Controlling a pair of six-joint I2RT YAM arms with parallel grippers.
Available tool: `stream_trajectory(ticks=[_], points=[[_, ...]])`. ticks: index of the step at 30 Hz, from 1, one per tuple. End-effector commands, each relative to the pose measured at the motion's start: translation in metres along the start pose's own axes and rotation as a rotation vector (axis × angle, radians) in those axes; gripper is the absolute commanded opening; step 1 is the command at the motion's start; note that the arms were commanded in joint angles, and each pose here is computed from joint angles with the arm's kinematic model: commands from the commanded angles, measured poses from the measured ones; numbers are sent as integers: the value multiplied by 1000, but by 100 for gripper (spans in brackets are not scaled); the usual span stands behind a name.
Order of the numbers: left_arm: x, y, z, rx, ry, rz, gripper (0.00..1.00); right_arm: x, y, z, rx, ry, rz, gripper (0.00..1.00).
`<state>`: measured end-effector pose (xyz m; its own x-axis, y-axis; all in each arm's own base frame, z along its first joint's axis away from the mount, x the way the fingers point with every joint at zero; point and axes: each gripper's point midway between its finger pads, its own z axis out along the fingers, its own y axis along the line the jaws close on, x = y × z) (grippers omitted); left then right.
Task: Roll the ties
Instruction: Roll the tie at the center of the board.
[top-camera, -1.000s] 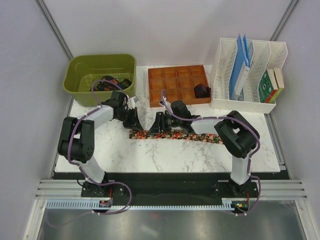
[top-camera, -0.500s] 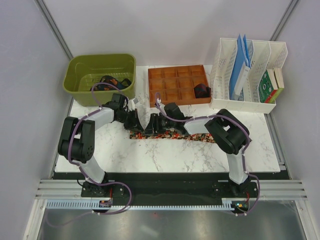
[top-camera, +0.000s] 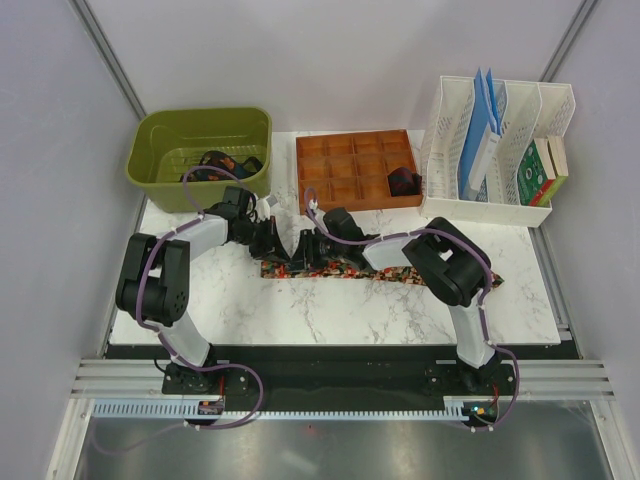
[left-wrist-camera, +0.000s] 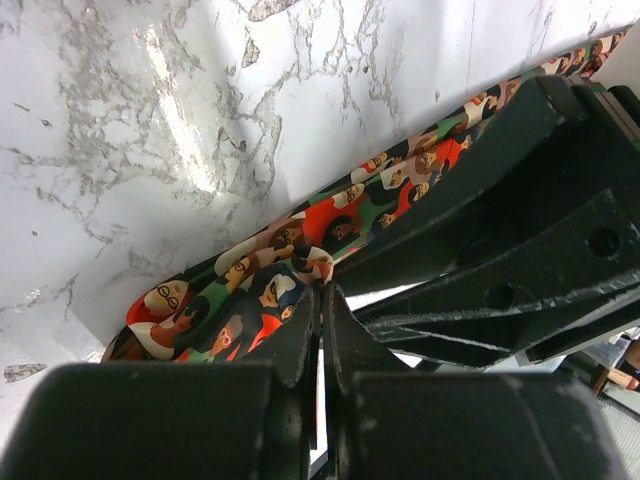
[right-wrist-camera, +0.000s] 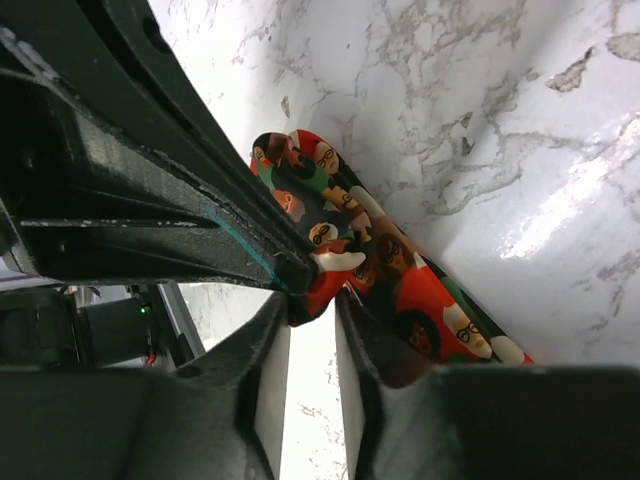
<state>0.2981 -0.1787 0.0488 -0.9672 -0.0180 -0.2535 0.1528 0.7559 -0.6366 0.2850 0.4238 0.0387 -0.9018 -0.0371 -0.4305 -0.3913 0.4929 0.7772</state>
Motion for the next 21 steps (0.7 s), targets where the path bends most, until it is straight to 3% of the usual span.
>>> stream_trajectory(ticks=[1, 3, 6, 12, 15, 16, 18, 19, 21], points=[[8, -7, 1, 40, 28, -36, 2, -14, 6, 6, -8, -39, -30, 20], [8, -10, -1, 48, 29, -26, 5, -13, 6, 5, -9, -38, -27, 13], [2, -14, -11, 55, 1, 10, 21, -10, 6, 3, -9, -33, -23, 0], [-19, -19, -57, 55, -114, 191, 60, -2, 5, -2, -15, -31, -11, 0], [-24, -15, -78, 50, -170, 360, 69, -3, 6, -3, -20, -33, -16, 0], [-27, -19, -90, 62, -213, 504, 72, -3, 6, -2, -20, -31, -15, 0], [-15, -17, -93, 79, -218, 650, 76, -4, 7, -2, -28, -32, -11, 0], [-15, -20, -100, 78, -247, 848, 79, -3, 7, -1, -30, -30, -10, 0], [1, -14, -98, 82, -217, 990, 81, -3, 7, -2, -30, -28, -11, 0]])
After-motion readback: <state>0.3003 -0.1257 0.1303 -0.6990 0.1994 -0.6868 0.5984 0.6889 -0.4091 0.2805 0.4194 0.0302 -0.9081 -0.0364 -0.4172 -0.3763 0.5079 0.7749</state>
